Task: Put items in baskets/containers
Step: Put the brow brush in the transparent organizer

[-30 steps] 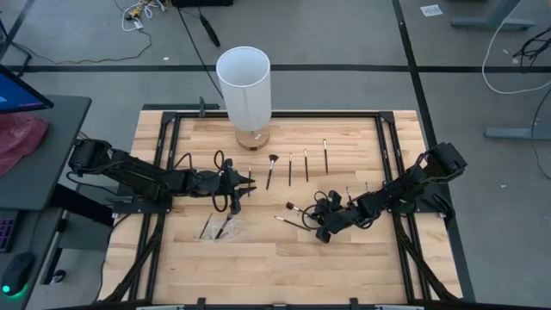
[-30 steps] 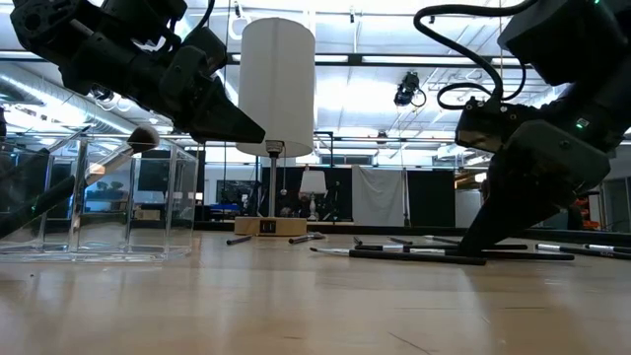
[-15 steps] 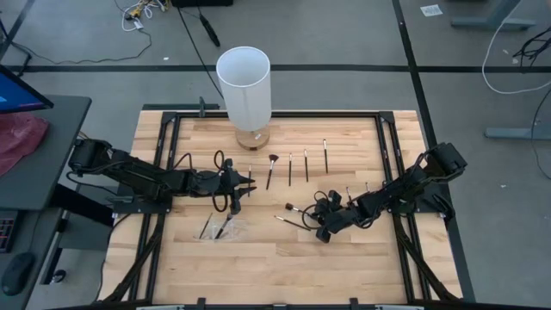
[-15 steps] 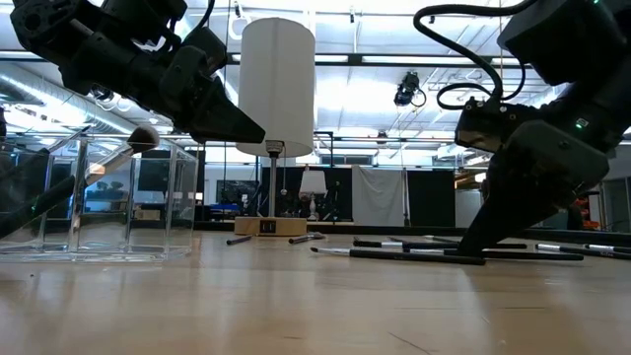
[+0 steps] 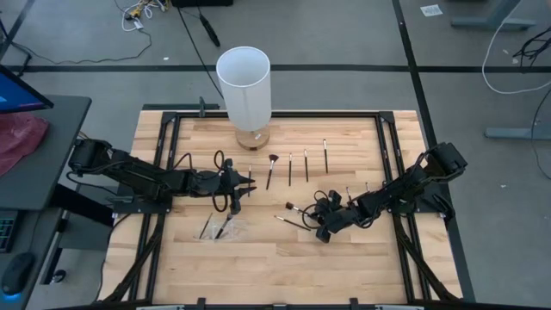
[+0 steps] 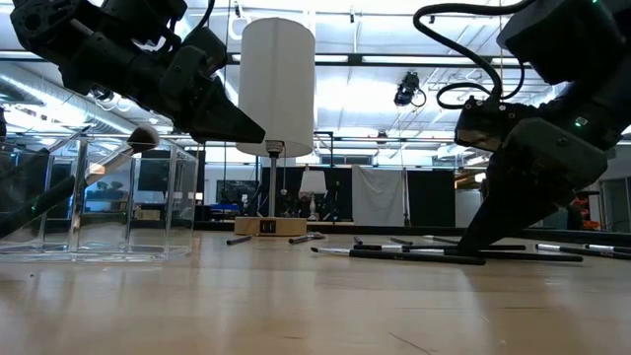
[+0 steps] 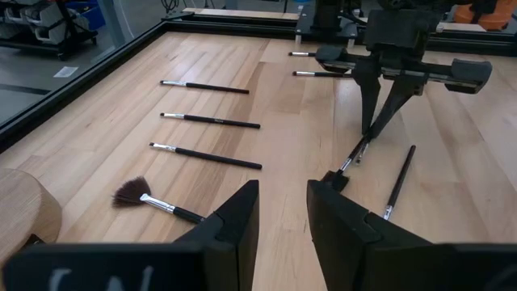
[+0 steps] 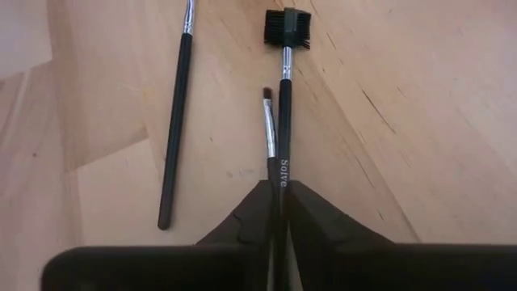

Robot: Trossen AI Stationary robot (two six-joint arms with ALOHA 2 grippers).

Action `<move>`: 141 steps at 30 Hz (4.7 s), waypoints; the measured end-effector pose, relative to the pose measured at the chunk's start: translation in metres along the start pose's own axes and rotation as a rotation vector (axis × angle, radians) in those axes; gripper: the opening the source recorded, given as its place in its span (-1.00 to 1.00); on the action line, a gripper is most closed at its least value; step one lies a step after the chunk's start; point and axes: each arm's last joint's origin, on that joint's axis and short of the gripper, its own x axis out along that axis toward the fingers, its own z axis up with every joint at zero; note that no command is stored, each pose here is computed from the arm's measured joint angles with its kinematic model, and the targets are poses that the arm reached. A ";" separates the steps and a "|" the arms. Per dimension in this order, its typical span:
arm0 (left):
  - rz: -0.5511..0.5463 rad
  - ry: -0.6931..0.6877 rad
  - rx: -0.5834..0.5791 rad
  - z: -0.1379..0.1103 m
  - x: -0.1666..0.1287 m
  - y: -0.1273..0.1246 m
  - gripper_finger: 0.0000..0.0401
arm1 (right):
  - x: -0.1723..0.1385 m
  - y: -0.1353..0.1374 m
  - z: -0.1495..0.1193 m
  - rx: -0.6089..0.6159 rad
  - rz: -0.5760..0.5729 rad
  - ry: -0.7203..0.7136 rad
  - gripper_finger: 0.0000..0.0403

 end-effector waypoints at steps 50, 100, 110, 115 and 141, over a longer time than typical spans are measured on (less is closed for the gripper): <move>0.000 0.000 0.000 0.000 0.000 0.000 -0.45 | 0.008 -0.011 0.013 -0.091 -0.018 -0.041 -0.50; -0.044 0.001 0.008 0.000 0.000 -0.001 -0.45 | 0.008 -0.020 0.026 -0.280 -0.122 -0.317 -0.99; -0.206 -0.151 0.199 0.005 0.005 -0.019 -0.40 | -0.020 -0.007 0.051 -0.266 0.202 -0.676 -0.98; -0.279 -0.311 0.352 0.012 0.013 -0.033 -0.12 | -0.027 0.000 0.056 -0.311 0.394 -0.744 -0.98; -0.305 -0.243 0.865 0.063 0.055 -0.085 -0.18 | -0.028 0.001 0.056 -0.317 0.414 -0.741 -0.97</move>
